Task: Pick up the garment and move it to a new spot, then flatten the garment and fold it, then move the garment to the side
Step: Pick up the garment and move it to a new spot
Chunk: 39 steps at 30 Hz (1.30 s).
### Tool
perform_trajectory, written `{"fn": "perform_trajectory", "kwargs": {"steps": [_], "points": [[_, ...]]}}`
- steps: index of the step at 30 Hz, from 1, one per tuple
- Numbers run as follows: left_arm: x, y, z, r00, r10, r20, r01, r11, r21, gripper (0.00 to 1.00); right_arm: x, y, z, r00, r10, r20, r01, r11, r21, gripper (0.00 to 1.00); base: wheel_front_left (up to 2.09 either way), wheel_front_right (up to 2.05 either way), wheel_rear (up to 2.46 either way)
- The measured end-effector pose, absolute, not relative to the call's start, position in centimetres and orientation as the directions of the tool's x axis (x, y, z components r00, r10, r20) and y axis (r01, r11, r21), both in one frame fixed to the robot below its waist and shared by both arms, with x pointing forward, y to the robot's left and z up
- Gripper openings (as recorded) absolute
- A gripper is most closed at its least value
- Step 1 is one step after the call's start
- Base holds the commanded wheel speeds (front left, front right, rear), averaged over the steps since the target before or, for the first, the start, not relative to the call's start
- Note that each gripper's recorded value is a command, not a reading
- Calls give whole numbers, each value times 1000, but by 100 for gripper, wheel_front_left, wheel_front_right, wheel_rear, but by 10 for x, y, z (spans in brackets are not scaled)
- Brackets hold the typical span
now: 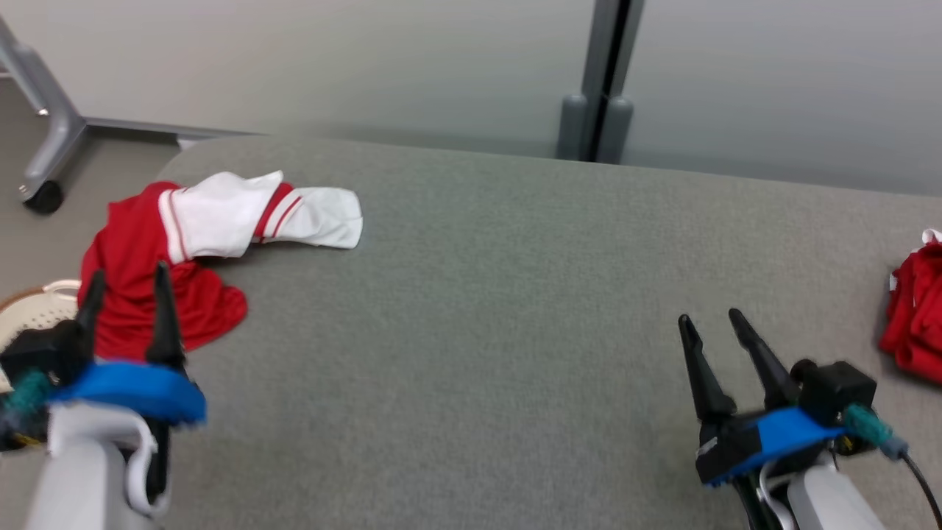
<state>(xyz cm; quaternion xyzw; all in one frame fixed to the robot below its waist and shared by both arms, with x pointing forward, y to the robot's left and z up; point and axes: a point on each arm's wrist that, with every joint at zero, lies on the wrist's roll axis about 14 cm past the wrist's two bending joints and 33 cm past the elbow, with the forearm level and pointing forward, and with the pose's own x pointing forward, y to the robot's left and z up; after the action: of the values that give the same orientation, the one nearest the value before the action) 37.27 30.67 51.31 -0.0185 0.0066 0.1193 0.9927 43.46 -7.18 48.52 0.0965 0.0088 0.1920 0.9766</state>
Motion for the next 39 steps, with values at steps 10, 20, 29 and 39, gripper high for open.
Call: {"fn": "perform_trajectory", "kwargs": {"steps": [10,20,29,39], "points": [[458,339,482,947,247,-204,-260,965,-38,100,462,-114,455,959,282,-36,-270,943,195,100,0,0,0],[525,343,423,888,221,-403,-271,960,-69,100,479,-152,430,978,193,-81,-177,968,176,100,0,0,0],[542,343,371,804,218,-553,-291,956,-47,100,479,-177,419,986,128,-108,-110,981,161,100,0,0,0],[531,351,371,778,249,-577,-312,950,-11,0,475,-179,432,990,115,-82,-101,982,162,100,0,0,0]]}}
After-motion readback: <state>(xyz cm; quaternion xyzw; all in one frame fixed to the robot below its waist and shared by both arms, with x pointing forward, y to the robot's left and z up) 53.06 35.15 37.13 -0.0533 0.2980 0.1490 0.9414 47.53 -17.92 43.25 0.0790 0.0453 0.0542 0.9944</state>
